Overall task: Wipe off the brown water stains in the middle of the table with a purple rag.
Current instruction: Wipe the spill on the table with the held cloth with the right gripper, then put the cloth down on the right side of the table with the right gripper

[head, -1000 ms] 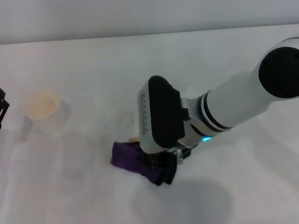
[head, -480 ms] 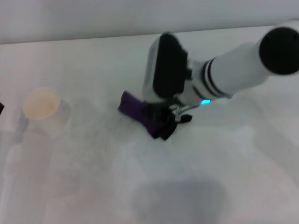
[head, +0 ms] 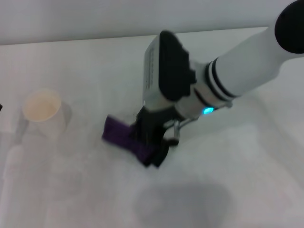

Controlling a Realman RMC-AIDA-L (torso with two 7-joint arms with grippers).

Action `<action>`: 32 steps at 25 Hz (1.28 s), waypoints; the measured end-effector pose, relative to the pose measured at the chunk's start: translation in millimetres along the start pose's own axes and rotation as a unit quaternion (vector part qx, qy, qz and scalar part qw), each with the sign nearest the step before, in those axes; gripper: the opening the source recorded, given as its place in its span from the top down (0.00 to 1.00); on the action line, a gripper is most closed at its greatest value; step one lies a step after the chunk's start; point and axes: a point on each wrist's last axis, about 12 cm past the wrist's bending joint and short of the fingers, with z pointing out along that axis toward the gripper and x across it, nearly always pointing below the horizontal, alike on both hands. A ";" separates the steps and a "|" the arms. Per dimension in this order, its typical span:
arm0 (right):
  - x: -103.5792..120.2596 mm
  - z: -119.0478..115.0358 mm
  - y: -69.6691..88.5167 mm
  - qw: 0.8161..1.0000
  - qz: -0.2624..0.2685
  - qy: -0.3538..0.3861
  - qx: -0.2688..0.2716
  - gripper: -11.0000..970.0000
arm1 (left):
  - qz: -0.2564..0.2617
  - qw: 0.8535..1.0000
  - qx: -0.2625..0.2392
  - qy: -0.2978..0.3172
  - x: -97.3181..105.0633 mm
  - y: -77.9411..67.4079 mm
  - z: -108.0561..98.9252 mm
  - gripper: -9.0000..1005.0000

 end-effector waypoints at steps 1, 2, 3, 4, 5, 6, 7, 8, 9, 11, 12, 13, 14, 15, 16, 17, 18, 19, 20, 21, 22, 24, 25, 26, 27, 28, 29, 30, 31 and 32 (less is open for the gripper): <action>-1.5 2.2 5.0 1.000 -0.009 0.000 -0.013 0.89 | 0.000 1.000 0.001 -0.001 -0.3 -0.1 0.7 0.13; -2.8 5.4 10.3 1.000 -0.019 0.001 -0.025 0.89 | 0.000 1.000 0.001 -0.002 -0.7 -0.2 1.4 0.13; -3.6 9.5 14.9 0.999 -0.028 0.004 -0.032 0.89 | 0.000 1.000 0.000 -0.003 -1.0 0.1 1.8 0.13; -3.6 14.2 18.8 0.999 -0.034 0.008 -0.035 0.89 | 0.000 1.000 -0.002 -0.004 -1.3 0.8 2.0 0.13; -3.6 18.2 21.8 0.999 -0.038 0.009 -0.036 0.89 | 0.000 1.000 -0.004 -0.004 -1.5 1.2 2.1 0.13; -3.8 22.1 23.9 0.999 -0.040 0.008 -0.036 0.89 | 0.000 1.000 -0.005 -0.005 -1.6 1.7 2.3 0.13; -3.3 27.1 26.1 0.999 -0.041 0.009 -0.035 0.89 | 0.000 1.000 -0.007 -0.005 -1.8 2.1 2.4 0.13; -3.2 30.4 27.0 0.999 -0.041 0.008 -0.031 0.89 | 0.000 1.000 -0.007 -0.005 -1.8 2.1 2.4 0.13; -1.9 33.9 26.3 0.999 -0.039 0.010 -0.024 0.89 | -0.001 1.000 -0.008 -0.005 -1.8 2.6 2.1 0.13; 0.5 38.4 24.0 0.999 -0.032 0.014 -0.011 0.89 | -0.001 1.000 -0.009 -0.005 -1.6 2.9 1.5 0.13; 2.7 40.0 21.3 1.000 -0.025 0.017 -0.004 0.89 | -0.001 1.000 -0.010 -0.005 -1.5 3.1 1.2 0.13; 4.2 41.2 18.5 1.000 -0.018 0.019 0.003 0.89 | -0.001 1.000 -0.010 -0.004 -1.4 3.2 0.8 0.13; 5.9 41.7 15.1 1.000 -0.011 0.020 0.010 0.89 | -0.001 1.000 -0.010 -0.004 -1.4 3.2 0.8 0.13; 7.4 41.9 11.6 1.000 -0.004 0.020 0.017 0.89 | -0.001 1.000 -0.010 -0.004 -1.3 3.3 0.6 0.13; 9.2 41.6 7.3 0.999 0.004 0.021 0.026 0.89 | -0.001 1.000 -0.010 -0.004 -1.3 3.3 0.6 0.13; 11.5 41.0 3.1 0.999 0.010 0.023 0.034 0.89 | -0.001 1.000 -0.010 -0.004 -1.3 3.3 0.6 0.13; 14.5 39.8 -2.2 0.999 0.017 0.025 0.044 0.89 | -0.001 1.000 -0.010 -0.004 -1.4 3.2 0.9 0.13; 17.6 38.3 -7.4 0.998 0.023 0.029 0.053 0.89 | -0.001 1.000 -0.010 -0.004 -1.5 3.1 1.1 0.13; 21.4 36.0 -13.3 0.997 0.030 0.033 0.064 0.89 | -0.001 1.000 -0.010 -0.005 -1.6 3.0 1.4 0.13; 24.2 34.1 -17.7 0.996 0.036 0.037 0.073 0.89 | -0.001 1.000 -0.009 -0.005 -1.7 2.9 1.6 0.13; 27.1 30.7 -23.5 0.995 0.044 0.039 0.084 0.89 | -0.001 1.000 -0.009 -0.005 -1.8 2.8 1.8 0.13; 32.5 23.1 -33.9 0.992 0.061 0.043 0.104 0.89 | -0.001 1.000 -0.009 -0.005 -1.8 2.8 1.8 0.13; 36.1 18.5 -39.2 0.990 0.071 0.043 0.115 0.89 | -0.001 1.000 -0.009 -0.005 -1.8 2.8 1.9 0.13; 39.7 14.1 -44.0 0.988 0.078 0.045 0.125 0.89 | -0.001 1.000 -0.009 -0.006 -1.8 2.7 1.8 0.13; 44.2 9.6 -48.6 0.986 0.086 0.048 0.134 0.89 | -0.001 1.000 -0.009 -0.006 -1.9 2.7 1.8 0.13; 49.3 5.5 -52.4 0.984 0.093 0.052 0.143 0.89 | -0.001 1.000 -0.009 -0.008 -2.3 2.6 1.8 0.13; 54.8 2.1 -55.1 0.982 0.101 0.058 0.150 0.89 | -0.001 1.000 -0.008 -0.010 -2.8 2.6 1.4 0.13; 59.8 -1.0 -57.4 0.980 0.108 0.064 0.156 0.88 | -0.001 1.000 -0.008 -0.015 -3.7 2.7 0.6 0.13; 65.5 -4.6 -59.1 0.977 0.117 0.071 0.163 0.88 | -0.001 1.000 -0.008 -0.015 -3.7 2.7 0.6 0.13; 70.8 -8.7 -61.0 0.974 0.126 0.078 0.170 0.88 | -0.001 1.000 -0.008 -0.016 -4.1 2.9 0.1 0.13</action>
